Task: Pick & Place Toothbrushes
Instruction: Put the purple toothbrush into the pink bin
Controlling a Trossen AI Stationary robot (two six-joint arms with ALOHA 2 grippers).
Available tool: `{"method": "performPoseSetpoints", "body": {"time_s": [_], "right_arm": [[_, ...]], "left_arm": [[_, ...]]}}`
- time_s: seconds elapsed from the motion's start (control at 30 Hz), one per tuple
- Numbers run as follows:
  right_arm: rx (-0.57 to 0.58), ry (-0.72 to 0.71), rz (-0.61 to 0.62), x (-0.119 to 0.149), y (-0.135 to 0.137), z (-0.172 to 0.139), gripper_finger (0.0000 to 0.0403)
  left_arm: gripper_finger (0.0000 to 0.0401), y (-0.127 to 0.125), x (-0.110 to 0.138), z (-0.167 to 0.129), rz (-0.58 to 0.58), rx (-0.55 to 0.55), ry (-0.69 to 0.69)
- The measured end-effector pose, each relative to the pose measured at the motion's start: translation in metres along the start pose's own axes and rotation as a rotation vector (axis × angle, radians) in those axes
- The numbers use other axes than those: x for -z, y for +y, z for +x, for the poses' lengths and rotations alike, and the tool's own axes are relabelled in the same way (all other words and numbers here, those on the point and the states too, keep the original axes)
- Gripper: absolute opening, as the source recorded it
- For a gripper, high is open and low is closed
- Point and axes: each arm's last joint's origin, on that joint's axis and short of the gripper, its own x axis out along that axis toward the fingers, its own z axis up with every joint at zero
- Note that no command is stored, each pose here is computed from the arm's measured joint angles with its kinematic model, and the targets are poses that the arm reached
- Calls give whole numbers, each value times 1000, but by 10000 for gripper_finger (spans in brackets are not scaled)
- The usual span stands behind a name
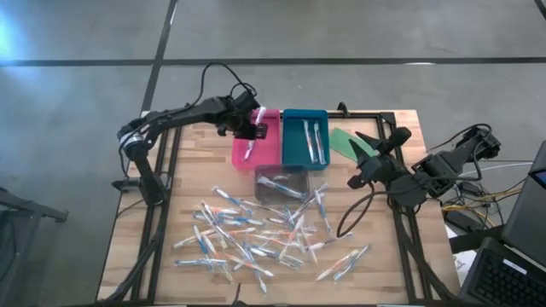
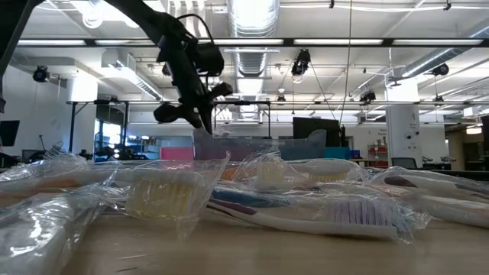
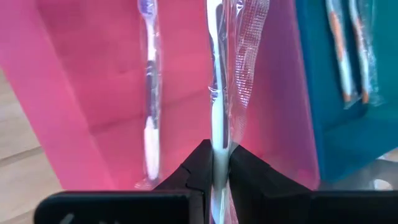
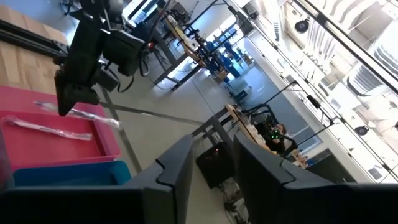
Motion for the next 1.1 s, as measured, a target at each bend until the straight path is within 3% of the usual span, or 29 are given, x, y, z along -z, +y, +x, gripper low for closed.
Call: {"method": "performPoseSetpoints", "body": {"time_s": [0.7,1.1], "right_arm": [[1,0,6,0,0,0,151],[-1,1,-1,1,0,0,115]], "left_arm": [[42,32,12,25,-84,-45,50],[42,39,12,32,-80,-29,24]]}}
